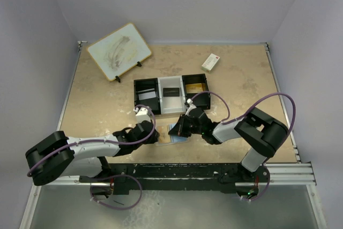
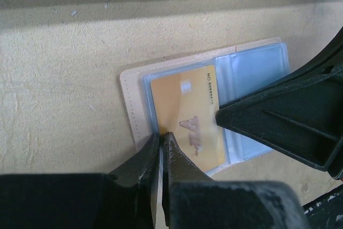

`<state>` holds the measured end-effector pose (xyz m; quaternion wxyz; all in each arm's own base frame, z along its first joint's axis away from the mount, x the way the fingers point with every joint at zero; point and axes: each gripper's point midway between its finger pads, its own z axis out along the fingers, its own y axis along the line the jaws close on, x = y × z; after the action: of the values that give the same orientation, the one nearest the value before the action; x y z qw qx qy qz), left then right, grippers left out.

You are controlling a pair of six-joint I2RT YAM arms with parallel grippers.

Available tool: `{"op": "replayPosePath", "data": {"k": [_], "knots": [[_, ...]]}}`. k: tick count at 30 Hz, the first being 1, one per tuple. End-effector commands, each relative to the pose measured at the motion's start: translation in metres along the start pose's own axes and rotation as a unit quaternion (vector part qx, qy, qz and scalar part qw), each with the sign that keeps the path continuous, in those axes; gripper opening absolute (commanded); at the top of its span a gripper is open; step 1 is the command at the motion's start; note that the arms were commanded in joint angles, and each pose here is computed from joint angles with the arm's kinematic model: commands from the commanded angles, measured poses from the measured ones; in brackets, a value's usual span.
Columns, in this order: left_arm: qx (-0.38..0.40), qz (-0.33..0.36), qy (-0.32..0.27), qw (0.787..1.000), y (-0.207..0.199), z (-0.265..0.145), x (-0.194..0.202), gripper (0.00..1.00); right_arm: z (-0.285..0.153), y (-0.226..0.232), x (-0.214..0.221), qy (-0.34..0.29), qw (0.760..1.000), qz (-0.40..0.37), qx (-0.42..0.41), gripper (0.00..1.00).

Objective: Take the credit cards out of the card holder

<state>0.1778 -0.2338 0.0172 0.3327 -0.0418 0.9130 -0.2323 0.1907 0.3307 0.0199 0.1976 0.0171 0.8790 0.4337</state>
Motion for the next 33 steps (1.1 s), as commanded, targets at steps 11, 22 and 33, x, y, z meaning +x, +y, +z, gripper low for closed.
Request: {"op": "replayPosePath", "data": {"k": [11,22,33], "knots": [[-0.026,0.014,0.044,0.999,0.021,-0.005,0.026,0.00,-0.021,0.002,-0.009,-0.019,0.998,-0.042,0.051,0.00],[-0.025,0.018,0.045,0.998,0.021,-0.006,0.025,0.00,-0.032,-0.009,-0.012,-0.040,0.996,-0.021,0.079,0.00],[-0.001,0.024,0.050,0.998,0.006,-0.003,0.024,0.00,-0.008,0.001,0.010,0.008,0.998,-0.019,0.062,0.30]]}}
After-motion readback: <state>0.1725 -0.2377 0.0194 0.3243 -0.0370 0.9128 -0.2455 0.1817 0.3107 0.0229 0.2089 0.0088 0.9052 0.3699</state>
